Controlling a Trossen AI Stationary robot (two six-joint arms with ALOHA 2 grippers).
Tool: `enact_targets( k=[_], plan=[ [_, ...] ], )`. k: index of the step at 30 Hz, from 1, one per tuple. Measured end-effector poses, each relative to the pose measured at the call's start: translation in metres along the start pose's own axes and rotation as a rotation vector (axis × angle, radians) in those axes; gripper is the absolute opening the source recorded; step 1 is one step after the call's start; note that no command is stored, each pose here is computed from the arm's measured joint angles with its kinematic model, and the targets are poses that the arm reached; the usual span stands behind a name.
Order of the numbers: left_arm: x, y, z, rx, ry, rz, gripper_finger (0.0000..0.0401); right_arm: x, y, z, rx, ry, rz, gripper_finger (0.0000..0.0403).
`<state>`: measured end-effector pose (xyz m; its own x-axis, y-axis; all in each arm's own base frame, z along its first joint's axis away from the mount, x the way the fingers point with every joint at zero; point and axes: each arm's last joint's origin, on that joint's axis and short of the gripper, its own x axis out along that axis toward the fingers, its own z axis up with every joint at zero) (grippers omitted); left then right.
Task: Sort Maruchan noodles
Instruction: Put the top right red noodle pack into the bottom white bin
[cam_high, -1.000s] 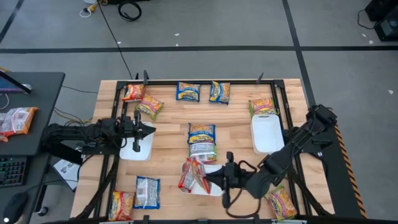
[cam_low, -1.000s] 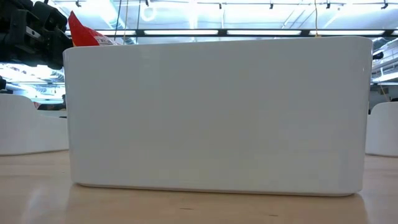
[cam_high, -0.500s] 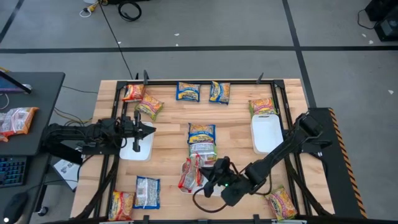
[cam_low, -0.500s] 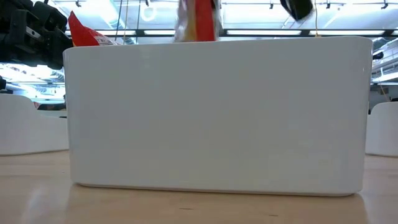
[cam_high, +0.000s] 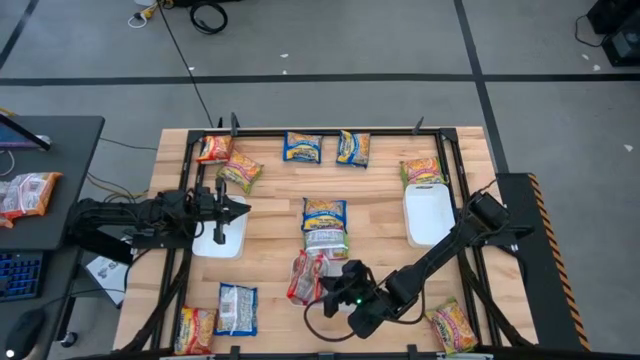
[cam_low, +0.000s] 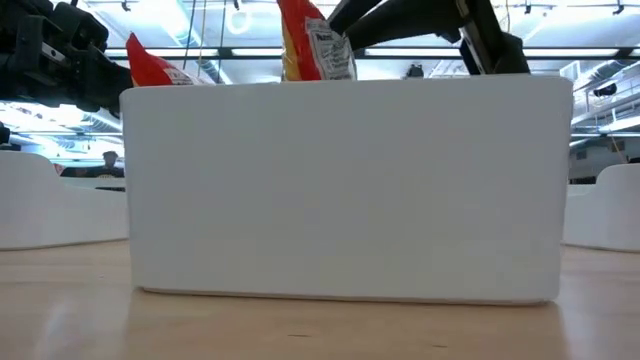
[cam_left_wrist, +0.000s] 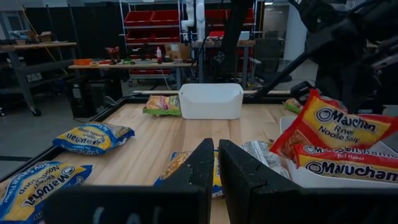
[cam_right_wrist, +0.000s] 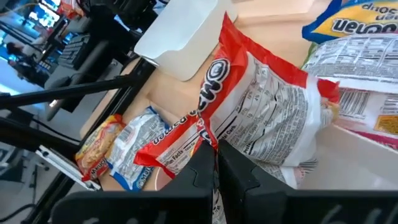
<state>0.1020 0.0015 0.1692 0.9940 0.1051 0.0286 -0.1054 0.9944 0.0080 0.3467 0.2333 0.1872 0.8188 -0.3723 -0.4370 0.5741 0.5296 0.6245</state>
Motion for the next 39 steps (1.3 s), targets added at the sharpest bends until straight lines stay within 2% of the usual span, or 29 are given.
enact_targets(
  k=[11, 18, 34, 39],
  plan=[
    [0.0, 0.0, 0.0, -0.001, -0.004, 0.0, 0.0032, -0.018, 0.009, 0.008, 0.021, 0.024, 0.046, 0.0012],
    [0.0, 0.0, 0.0, -0.001, -0.005, 0.0, 0.0032, -0.019, 0.01, 0.006, 0.049, 0.115, 0.056, 0.0012],
    [0.0, 0.0, 0.001, -0.001, -0.005, 0.0, 0.0032, 0.004, 0.005, 0.023, 0.067, 0.111, 0.007, 0.0013],
    [0.0, 0.0, 0.001, -0.001, -0.005, 0.0, 0.0032, 0.006, 0.004, 0.025, -0.014, 0.114, 0.008, 0.0032]
  ],
)
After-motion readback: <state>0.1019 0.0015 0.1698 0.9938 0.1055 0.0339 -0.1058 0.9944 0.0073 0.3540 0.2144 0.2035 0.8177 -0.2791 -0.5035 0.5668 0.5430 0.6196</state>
